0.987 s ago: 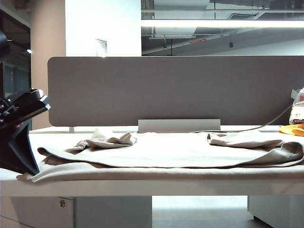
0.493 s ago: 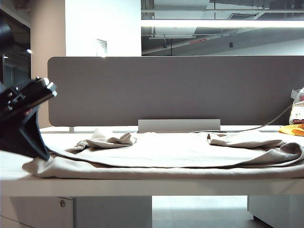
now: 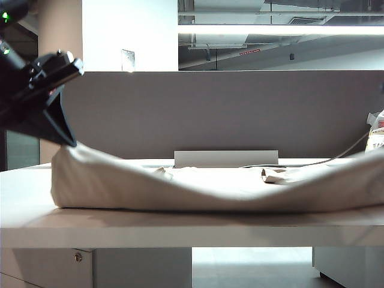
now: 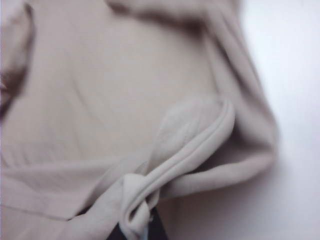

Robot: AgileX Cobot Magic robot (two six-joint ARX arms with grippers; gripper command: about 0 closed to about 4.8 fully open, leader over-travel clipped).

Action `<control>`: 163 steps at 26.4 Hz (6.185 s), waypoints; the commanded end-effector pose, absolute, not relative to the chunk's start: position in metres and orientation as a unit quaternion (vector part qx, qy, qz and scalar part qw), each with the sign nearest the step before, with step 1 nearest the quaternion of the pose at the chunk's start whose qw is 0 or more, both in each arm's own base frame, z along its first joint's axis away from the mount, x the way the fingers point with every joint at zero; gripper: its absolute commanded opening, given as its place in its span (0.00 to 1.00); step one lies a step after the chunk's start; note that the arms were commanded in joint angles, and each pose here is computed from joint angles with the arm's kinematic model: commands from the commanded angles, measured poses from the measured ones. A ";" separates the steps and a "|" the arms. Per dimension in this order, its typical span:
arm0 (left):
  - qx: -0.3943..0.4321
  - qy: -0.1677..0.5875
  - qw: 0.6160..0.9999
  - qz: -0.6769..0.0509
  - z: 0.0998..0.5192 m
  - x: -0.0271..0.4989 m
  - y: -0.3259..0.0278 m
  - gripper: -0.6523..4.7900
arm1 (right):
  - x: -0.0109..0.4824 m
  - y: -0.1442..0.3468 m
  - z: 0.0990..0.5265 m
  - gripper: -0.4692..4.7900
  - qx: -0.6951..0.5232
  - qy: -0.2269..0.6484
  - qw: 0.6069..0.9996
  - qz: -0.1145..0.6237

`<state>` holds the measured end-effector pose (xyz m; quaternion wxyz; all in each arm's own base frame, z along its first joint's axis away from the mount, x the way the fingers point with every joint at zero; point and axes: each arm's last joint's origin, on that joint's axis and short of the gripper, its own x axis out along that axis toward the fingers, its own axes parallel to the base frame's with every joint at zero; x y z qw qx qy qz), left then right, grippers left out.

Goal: Fold the bottom side of the T-shirt horizontally towards the center, about one-third of the way, then fold the sleeve back towards the center, creating a straight line along the edge of the T-shirt, and finally fold the bottom of the T-shirt up towards the top, creating a neat rectangle.

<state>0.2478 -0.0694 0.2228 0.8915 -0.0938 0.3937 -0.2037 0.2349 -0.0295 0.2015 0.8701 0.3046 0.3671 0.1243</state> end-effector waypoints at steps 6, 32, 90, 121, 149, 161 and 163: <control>-0.065 0.332 0.921 -0.191 0.259 0.274 -0.067 0.11 | 0.266 -0.036 0.252 0.09 0.296 0.306 0.895 0.136; 0.002 0.300 0.941 -0.155 0.256 0.441 -0.079 0.11 | 0.420 -0.063 0.248 0.09 0.294 0.306 0.895 0.139; -0.029 0.143 0.982 -0.120 0.279 0.224 -0.034 0.11 | 0.253 -0.020 0.250 0.08 0.141 0.203 0.953 0.173; -0.096 0.197 0.968 -0.125 0.155 0.107 -0.019 0.11 | 0.140 -0.005 0.131 0.08 0.157 0.249 0.942 0.161; -0.027 0.065 0.995 -0.064 0.153 0.096 0.003 0.11 | 0.140 -0.005 0.131 0.08 0.157 0.249 0.942 0.161; -0.014 0.073 0.997 -0.032 0.151 0.096 -0.003 0.11 | 0.140 -0.005 0.131 0.08 0.157 0.249 0.942 0.161; -0.013 0.085 0.996 -0.032 0.149 0.096 -0.003 0.11 | 0.140 -0.005 0.131 0.08 0.157 0.249 0.942 0.161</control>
